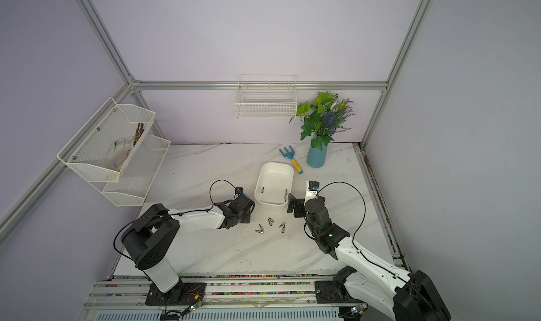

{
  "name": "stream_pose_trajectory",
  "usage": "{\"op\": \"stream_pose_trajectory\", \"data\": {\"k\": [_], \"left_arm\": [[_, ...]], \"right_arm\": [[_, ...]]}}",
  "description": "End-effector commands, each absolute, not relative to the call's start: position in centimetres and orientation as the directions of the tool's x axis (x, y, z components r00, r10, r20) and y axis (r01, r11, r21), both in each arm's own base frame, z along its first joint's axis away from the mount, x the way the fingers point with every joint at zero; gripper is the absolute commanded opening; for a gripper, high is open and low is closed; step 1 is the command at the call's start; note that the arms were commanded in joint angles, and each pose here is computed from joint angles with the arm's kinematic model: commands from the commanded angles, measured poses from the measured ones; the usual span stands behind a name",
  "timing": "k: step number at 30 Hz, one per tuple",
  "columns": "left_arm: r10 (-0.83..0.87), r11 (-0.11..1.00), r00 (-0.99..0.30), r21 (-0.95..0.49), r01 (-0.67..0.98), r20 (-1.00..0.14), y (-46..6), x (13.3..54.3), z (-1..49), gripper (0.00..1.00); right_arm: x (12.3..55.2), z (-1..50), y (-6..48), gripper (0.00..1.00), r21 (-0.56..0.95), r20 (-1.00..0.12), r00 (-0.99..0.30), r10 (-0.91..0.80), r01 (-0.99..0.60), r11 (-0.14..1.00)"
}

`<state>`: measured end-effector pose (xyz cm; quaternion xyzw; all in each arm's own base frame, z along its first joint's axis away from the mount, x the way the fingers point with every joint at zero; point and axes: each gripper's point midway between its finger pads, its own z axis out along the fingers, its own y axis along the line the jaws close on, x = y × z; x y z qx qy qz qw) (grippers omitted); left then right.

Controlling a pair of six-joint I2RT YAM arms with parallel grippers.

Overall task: Put the bit on the desktop into the storage box
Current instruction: Pick up the screwdriver bit from the center of the board.

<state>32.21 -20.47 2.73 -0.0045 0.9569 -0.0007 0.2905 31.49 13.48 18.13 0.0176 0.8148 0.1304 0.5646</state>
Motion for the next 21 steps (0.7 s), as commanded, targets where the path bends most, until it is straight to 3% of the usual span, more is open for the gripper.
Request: {"op": "stream_pose_trajectory", "data": {"k": [1, 13, 21], "left_arm": [[-0.001, 1.000, -0.847, 0.006, -0.005, -0.531, -19.7, 31.1, 2.6, 0.14], [-0.022, 0.998, -0.765, -0.065, 0.026, -0.643, -20.5, 32.5, 9.6, 0.14], [-0.003, 0.973, -0.702, -0.164, 0.161, -0.712, -25.0, 35.2, 14.4, 0.13]], "right_arm": [[31.6, 18.2, 13.3, 1.00, 0.242, -0.918, -0.348, 0.192, -0.107, 0.964], [31.7, 18.1, 13.2, 1.00, 0.241, -0.917, -0.349, 0.191, -0.105, 0.965], [31.7, 18.1, 13.2, 1.00, 0.241, -0.917, -0.349, 0.191, -0.105, 0.965]]}}
